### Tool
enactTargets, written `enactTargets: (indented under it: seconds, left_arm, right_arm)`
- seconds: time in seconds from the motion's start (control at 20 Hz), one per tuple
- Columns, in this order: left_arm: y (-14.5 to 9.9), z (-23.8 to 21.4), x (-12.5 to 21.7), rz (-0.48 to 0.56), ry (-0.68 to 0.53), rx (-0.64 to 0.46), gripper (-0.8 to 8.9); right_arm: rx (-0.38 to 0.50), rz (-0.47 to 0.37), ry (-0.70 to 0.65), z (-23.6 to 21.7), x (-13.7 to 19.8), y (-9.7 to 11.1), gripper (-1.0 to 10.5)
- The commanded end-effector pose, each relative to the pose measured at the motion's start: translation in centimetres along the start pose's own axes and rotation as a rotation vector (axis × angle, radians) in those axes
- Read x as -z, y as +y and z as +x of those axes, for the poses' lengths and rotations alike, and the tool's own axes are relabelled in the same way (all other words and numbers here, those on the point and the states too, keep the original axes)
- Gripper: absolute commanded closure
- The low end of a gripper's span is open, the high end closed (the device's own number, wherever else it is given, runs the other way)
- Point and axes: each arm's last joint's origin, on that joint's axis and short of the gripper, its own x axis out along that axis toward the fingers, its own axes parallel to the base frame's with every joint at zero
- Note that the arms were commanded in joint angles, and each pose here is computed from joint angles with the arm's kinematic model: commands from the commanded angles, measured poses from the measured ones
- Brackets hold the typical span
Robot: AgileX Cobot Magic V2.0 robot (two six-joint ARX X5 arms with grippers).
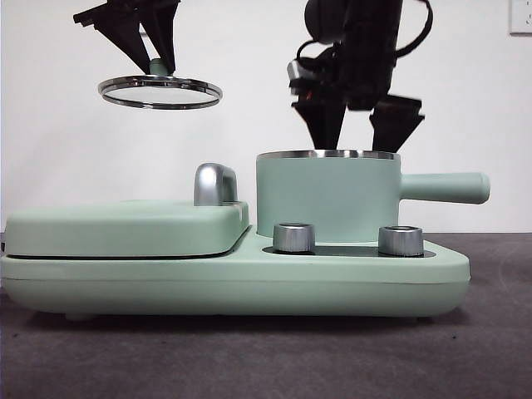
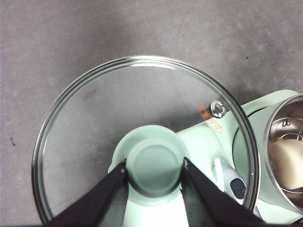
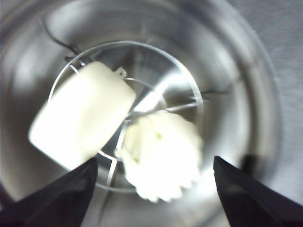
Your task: Put the buns in a small steamer
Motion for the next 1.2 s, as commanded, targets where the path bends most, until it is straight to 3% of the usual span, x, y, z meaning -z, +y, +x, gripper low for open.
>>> enactTargets:
  seconds: [0.05,0.3,0.6,0.8,1.2]
  left_arm:
    - [-0.3,-1.4,-0.5,0.004,-0.064,-0.002,7.0]
    - [-0.6,-1.4,-0.4,0.008,-0.058,0.003,7.0]
    - [-1.7,-1.2,-0.5,0.03,-0.056,0.021,7.0]
    - [-3.0,-1.1,-0.5,0.055,-0.056,0.041,7.0]
    - [-7.5,-0.9,-0.3,0.133,-0.048,0.114,7.0]
  right_arm:
    - [0.003,-0.013,-0.064,-3.7,0.2,0.3,5.6]
    - [0.021,-0.005,-0.118,-9.7,3.8,0.3,5.5]
    - [0.014,-0.002,-0.224,-15.3,12.9,0.1,4.8]
    - [-0.013,0.024,-0.357,-16.3,19.9,-0.2,3.7]
    - [-0.093,0.043,-0.693,-15.2,32.7,-0.8,3.7]
